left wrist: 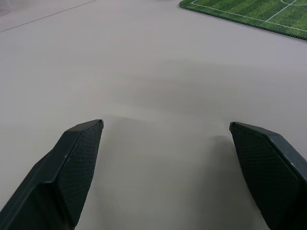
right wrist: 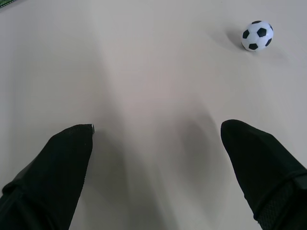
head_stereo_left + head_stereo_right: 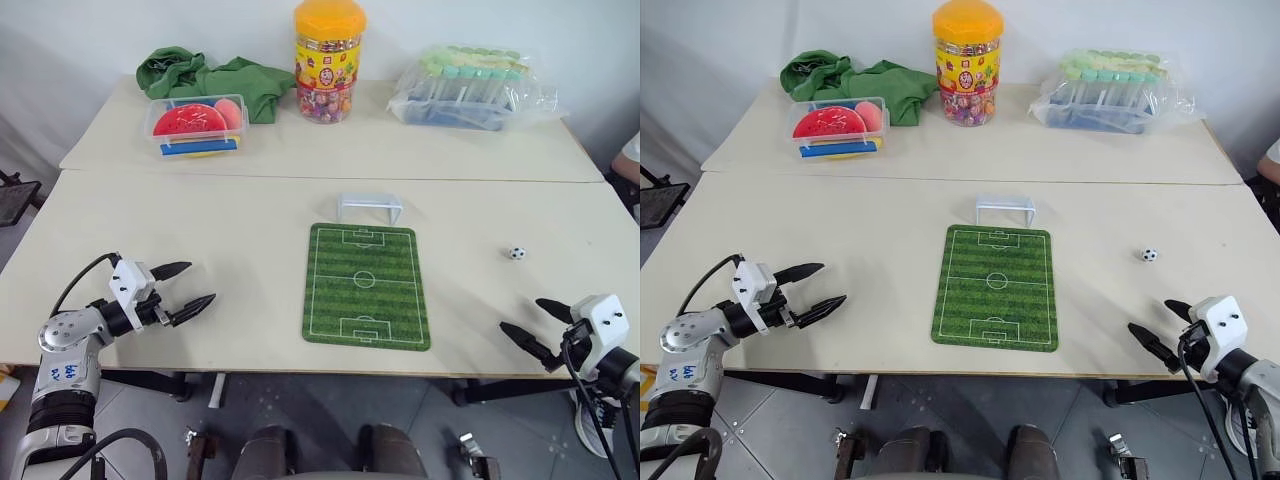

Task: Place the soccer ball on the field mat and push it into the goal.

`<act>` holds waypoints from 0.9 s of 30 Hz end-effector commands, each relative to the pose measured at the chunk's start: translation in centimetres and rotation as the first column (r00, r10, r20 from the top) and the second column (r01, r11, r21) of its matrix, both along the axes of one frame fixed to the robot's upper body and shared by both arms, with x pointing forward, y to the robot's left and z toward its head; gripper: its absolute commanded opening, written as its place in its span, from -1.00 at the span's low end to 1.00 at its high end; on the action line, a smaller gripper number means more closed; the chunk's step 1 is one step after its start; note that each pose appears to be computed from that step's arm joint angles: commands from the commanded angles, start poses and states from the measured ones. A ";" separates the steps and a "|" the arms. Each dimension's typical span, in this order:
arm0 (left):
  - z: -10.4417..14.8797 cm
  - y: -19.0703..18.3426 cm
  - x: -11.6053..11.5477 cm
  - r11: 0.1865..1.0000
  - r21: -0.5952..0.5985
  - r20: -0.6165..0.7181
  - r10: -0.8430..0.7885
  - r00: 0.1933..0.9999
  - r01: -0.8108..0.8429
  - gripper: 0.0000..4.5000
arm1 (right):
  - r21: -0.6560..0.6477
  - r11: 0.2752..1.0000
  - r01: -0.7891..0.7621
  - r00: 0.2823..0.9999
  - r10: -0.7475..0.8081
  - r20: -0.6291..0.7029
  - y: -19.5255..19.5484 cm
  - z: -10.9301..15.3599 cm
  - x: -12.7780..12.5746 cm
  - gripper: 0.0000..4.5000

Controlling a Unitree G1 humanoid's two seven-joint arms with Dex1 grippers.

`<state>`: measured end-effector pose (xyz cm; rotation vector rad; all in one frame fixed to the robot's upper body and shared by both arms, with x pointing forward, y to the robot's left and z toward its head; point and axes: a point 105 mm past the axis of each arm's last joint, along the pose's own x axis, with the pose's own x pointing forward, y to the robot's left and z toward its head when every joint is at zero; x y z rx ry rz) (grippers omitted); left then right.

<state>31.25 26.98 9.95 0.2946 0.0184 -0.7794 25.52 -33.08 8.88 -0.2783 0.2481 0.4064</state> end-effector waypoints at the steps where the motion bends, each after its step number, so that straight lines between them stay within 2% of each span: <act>1: -0.1 -0.2 0.2 1.000 -0.018 -0.008 0.007 1.000 -0.007 1.00 | -0.027 0.999 0.035 0.999 -0.035 0.027 -1.1 1.0 -0.1 0.98; 9: 2.2 -0.4 1.3 0.992 -0.115 0.024 0.051 0.998 -0.048 1.00 | -0.021 0.997 0.073 0.996 -0.072 0.046 -1.3 2.2 -0.3 0.98; 13: 3.7 -1.7 1.7 0.990 -0.137 0.055 0.028 0.998 -0.020 1.00 | -0.007 0.994 0.110 0.993 -0.110 0.042 -1.1 4.1 0.5 0.98; 17: 4.6 -3.5 1.9 0.984 -0.179 0.048 -0.017 0.999 0.025 1.00 | 0.045 0.992 0.118 0.987 -0.122 0.107 -0.6 6.4 2.0 0.98; 19: 4.9 -5.2 1.3 0.977 -0.178 0.070 -0.109 0.992 0.120 1.00 | 0.049 0.990 0.131 0.982 -0.136 0.133 -0.8 6.9 3.4 0.98; 23: 5.8 -8.2 0.1 0.939 -0.208 0.118 -0.254 0.960 0.274 1.00 | 0.059 0.986 0.156 0.980 -0.162 0.119 -1.4 6.6 6.1 0.98; 27: 6.3 -9.2 -0.5 0.920 -0.208 0.152 -0.305 0.940 0.332 1.00 | 0.072 0.983 0.168 0.979 -0.175 0.100 -1.7 6.0 7.9 0.98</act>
